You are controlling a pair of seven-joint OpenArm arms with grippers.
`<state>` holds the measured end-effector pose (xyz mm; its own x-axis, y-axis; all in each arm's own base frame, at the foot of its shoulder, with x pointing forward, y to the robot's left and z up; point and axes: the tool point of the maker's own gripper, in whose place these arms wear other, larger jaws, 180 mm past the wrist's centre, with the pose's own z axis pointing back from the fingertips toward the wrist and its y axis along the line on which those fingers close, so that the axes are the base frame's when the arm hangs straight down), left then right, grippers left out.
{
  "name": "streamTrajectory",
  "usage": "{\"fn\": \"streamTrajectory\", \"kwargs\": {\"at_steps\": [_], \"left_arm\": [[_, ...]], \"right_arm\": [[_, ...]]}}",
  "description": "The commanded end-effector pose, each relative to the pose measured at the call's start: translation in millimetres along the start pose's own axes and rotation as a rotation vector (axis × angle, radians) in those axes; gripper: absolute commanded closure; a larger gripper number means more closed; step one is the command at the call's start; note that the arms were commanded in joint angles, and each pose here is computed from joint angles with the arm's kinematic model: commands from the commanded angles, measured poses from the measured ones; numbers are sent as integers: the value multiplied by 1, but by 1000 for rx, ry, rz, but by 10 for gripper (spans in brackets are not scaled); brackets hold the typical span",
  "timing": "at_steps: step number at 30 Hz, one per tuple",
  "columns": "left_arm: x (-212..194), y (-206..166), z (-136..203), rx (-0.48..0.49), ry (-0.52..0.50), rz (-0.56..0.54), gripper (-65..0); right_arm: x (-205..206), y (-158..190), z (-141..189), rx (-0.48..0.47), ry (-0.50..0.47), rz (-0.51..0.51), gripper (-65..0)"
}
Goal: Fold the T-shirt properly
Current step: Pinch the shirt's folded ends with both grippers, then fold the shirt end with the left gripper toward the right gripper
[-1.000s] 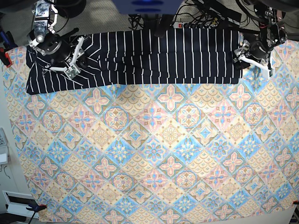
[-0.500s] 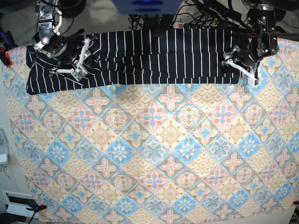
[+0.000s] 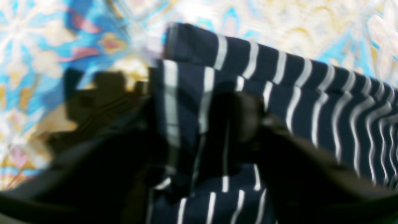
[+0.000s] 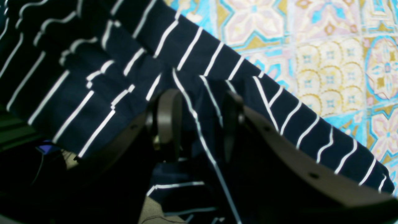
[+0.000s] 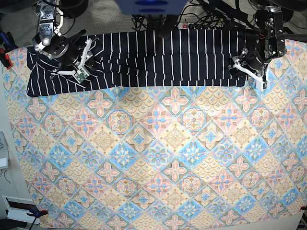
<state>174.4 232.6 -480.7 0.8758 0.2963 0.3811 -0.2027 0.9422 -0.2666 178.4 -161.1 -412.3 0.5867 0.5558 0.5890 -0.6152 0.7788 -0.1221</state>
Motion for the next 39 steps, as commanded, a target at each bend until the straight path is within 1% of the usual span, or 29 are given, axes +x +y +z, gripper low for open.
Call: {"fn": "streamTrajectory", "kwargs": {"at_steps": [1,2,3,6,10,11,13,16,18,23,27,30,33,36,39], "left_arm": [[-51,-16,-7,-45,181,14,-176],[-52,-18,-7,-49,184,12,-140],[-52,-19,-7,-54,184,16,-128],[-46,-29,-5,-94,163,37,-135],[-31,-44,4,-138,120,21,-134],[-27,-46,6,-145,107,17,-124],[-21,-50,8,-154,88,8,-85],[-10,-45,11,-144,53,23,0],[1,-33,16,-118,17,52,0],[25,-14,24,-81,-54,88,0],[47,7,38,-39,-129,121,0],[60,15,48,-21,-173,125,0],[78,13,50,-26,-211,119,0],[95,34,64,16,-269,148,0],[115,41,73,25,-326,164,0]], "right_arm": [[7,-5,3,-11,-30,8,-210],[7,-5,4,-12,-29,8,-210],[7,-5,4,-12,-29,8,-210],[7,-5,4,-12,-29,8,-210],[7,-5,4,-12,-29,8,-210],[7,-5,4,-12,-29,8,-210],[7,-5,4,-12,-29,8,-210],[7,-5,4,-12,-29,8,-210],[8,-5,4,-13,-30,9,-210],[8,-5,4,-13,-30,9,-210],[9,-4,4,-11,-32,10,-210],[9,-3,3,-8,-33,11,-210],[10,-3,3,-7,-34,13,-210],[10,-3,3,-7,-34,13,-210],[10,-3,3,-7,-34,13,-210]]}}
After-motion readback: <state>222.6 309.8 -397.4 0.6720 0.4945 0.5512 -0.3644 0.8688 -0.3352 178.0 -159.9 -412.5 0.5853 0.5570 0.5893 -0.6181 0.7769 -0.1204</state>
